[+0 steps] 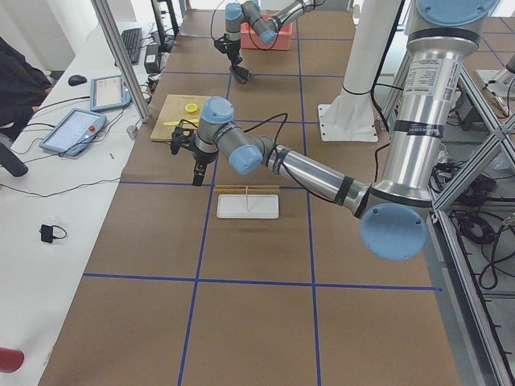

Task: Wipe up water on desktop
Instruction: 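Wipe the towel farther from the robot, then back nearer, with the right gripper, then wipe the towel farther from the robot again with the right gripper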

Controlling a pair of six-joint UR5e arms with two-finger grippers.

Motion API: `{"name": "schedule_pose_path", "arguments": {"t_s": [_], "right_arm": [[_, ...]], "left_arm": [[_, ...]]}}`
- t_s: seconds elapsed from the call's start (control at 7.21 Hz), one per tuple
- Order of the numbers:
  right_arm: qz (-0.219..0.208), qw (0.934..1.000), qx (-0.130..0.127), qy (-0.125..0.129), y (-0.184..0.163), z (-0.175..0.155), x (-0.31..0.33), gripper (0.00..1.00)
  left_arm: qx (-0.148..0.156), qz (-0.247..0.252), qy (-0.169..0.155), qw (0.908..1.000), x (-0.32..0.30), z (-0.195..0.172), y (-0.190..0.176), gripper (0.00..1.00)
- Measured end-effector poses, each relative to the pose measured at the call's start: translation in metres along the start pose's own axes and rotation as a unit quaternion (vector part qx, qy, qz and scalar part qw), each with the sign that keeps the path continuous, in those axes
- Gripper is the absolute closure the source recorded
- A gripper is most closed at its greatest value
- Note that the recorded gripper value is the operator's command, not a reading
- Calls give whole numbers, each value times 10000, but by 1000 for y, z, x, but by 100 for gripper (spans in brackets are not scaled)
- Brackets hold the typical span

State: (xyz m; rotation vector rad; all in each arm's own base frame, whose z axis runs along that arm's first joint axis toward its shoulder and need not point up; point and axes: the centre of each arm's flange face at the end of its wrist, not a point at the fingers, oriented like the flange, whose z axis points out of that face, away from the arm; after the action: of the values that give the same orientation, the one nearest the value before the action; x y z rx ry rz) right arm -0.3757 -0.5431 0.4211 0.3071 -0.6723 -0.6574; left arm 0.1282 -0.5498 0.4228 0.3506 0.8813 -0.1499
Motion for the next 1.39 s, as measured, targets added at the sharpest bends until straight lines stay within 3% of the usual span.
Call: {"name": "schedule_pose_path", "arguments": {"t_s": [0.42, 0.69, 0.97, 1.11, 1.39], "right_arm": [[49, 9986, -96, -521, 75, -7, -84, 100], [140, 9966, -322, -752, 130, -12, -127, 100], [371, 9936, -585, -895, 160, -5, -173, 100], [450, 9928, -611, -930, 160, -2, -196, 100], [636, 9931, -433, -880, 113, 3, -207, 100]], "left_arm": [[-26, -21, -45, 10000, -5, 4, 0, 2], [-14, -29, -103, 9999, -9, 7, 0, 2], [25, -14, -148, 9999, -10, 7, -1, 2], [35, -9, -158, 9999, -10, 7, -1, 2], [43, 3, -155, 9999, -8, 8, -2, 2]]}}
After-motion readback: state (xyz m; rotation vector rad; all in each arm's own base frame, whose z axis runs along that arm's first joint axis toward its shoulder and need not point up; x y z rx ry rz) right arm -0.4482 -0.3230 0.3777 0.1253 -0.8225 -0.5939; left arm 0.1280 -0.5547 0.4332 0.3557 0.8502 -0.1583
